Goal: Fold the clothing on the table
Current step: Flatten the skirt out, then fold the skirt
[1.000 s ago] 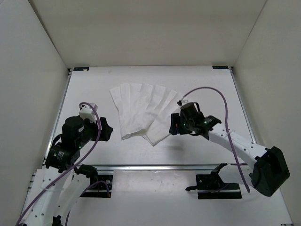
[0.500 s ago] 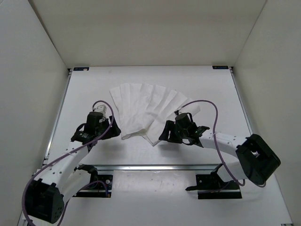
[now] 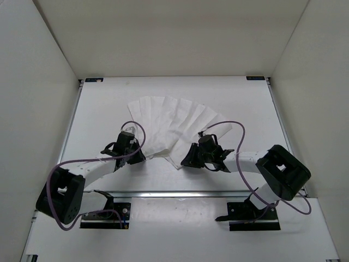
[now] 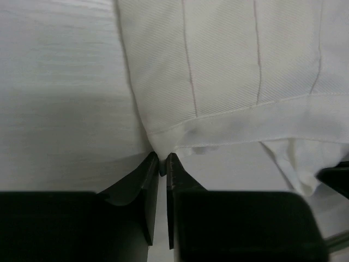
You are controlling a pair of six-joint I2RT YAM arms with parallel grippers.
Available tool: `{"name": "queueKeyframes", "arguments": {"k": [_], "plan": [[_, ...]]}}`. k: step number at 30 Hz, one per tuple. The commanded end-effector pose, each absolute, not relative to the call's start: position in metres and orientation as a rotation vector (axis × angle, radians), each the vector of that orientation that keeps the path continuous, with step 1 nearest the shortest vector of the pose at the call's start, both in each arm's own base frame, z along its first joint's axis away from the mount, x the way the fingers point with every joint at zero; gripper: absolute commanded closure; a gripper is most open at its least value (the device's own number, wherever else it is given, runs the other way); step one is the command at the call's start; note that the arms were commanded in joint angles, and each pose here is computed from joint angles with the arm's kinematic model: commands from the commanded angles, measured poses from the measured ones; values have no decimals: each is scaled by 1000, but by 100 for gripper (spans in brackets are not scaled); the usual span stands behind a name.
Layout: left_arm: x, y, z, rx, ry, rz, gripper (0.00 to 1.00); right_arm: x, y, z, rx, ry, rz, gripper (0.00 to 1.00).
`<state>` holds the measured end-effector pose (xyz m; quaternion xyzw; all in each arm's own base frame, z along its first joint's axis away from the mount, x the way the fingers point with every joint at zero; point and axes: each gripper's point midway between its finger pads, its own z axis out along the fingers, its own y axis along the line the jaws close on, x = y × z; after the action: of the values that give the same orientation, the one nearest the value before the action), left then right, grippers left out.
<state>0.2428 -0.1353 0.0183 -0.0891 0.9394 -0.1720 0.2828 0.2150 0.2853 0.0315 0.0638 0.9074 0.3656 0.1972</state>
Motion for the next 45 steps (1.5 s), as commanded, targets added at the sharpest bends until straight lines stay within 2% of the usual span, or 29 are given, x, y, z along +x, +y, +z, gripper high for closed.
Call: {"name": "queueKeyframes", "arguments": {"k": [1, 2, 3, 9, 15, 16, 18, 22, 23, 24, 26, 27, 29, 33, 35, 42, 45], "plan": [[249, -151, 12, -226, 2514, -533, 82, 223, 283, 27, 168, 2540, 1028, 85], [252, -152, 11, -222, 2514, -538, 99, 225, 280, 27, 166, 2540, 1048, 100], [256, -149, 11, -213, 2519, -534, 100, 232, 269, 31, 125, 2549, 1030, 100], [255, -125, 36, -130, 2538, -388, 100, 247, 209, 67, -86, 2607, 771, 100], [228, -125, 46, -54, 2561, -372, 100, 227, 139, 61, 10, 2714, 529, 99], [224, -123, 45, -54, 2562, -370, 100, 227, 127, 58, 31, 2719, 447, 98], [216, -118, 38, -61, 2585, -360, 100, 218, 108, 53, 57, 2750, 343, 83], [205, -124, 34, -35, 2598, -359, 100, 211, 108, 53, 58, 2745, 421, 72], [208, -125, 37, -31, 2588, -363, 96, 213, 111, 55, 56, 2723, 443, 67], [207, -125, 36, -39, 2596, -369, 85, 212, 115, 55, 57, 2708, 466, 65], [204, -124, 31, -40, 2613, -370, 77, 211, 127, 57, 61, 2679, 556, 64], [204, -123, 31, -37, 2611, -362, 68, 212, 133, 59, 85, 2650, 604, 63], [205, -128, 34, -33, 2601, -397, 43, 213, 156, 62, 111, 2585, 737, 61], [206, -125, 40, -66, 2567, -420, 32, 211, 175, 58, 104, 2561, 775, 59], [208, -120, 39, -92, 2546, -396, 30, 213, 183, 54, 91, 2564, 777, 53], [213, -107, 31, -174, 2522, -346, 26, 210, 204, 36, 42, 2618, 729, 51], [214, -104, 24, -196, 2521, -330, 27, 209, 205, 26, 18, 2647, 680, 54]]}}
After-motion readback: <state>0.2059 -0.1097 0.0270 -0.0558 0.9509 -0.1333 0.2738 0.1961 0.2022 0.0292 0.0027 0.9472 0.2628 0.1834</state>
